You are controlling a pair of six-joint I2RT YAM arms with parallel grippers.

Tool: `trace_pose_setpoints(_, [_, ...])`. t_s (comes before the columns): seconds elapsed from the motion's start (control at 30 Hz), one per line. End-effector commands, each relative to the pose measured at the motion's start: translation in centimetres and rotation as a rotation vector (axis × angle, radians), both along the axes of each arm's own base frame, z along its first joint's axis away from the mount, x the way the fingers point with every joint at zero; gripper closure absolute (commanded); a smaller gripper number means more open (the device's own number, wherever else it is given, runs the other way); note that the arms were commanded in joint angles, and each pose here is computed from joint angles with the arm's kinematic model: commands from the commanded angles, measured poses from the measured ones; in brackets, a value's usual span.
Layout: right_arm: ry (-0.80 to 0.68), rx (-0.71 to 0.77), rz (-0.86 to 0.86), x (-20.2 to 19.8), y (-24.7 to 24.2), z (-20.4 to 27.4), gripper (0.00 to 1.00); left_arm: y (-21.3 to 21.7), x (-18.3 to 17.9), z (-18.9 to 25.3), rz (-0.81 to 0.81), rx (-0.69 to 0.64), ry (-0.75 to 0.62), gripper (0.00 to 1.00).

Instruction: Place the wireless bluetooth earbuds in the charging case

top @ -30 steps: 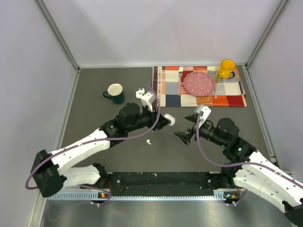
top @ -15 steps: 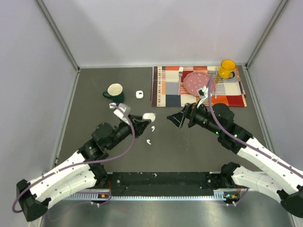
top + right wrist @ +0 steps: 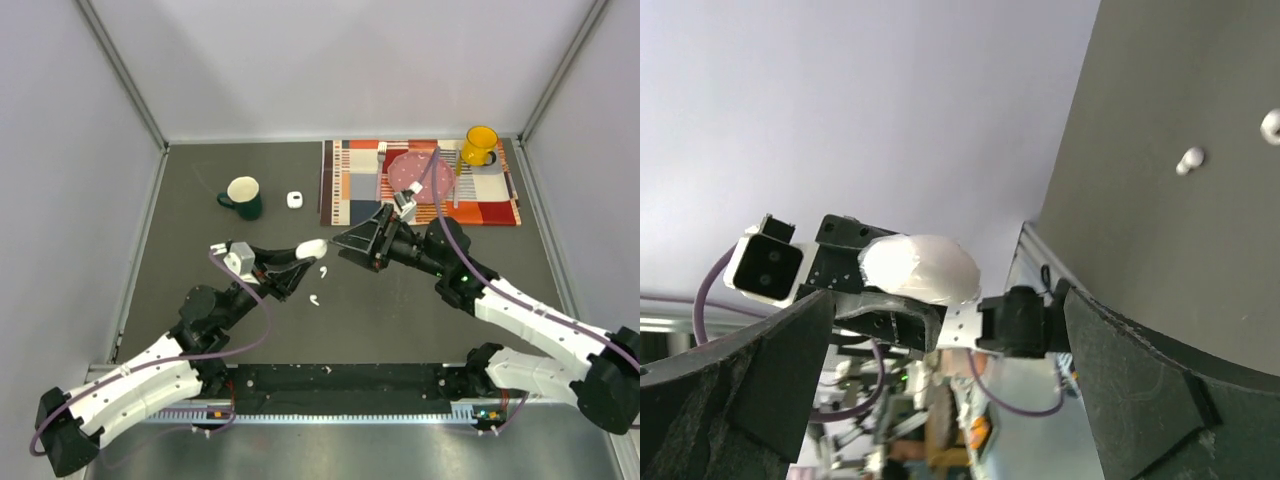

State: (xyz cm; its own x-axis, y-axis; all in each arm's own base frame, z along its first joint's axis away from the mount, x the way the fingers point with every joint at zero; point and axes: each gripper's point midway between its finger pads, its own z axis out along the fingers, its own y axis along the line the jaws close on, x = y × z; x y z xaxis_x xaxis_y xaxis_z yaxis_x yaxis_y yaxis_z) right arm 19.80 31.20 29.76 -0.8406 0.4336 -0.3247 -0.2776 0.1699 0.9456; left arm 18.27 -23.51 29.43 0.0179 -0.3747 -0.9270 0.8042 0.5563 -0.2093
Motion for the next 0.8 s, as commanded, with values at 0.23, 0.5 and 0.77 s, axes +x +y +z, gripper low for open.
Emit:
trace_pose_setpoints(0.23, [0.152,0.194,0.128,-1.4,1.8,3.0,0.05,-0.9,-0.9,3.1,-0.068,-0.084,-0.092,1.00])
trace_pose_setpoints(0.5, [0.265,0.200,0.154,-1.5,2.6,1.8,0.12,-1.1,-0.9,3.1,-0.077,-0.089,-0.093,1.00])
trace_pose_setpoints(0.77, [0.319,0.210,0.176,-1.6,3.1,1.3,0.25,-1.3,-0.9,3.0,-0.084,-0.088,-0.089,1.00])
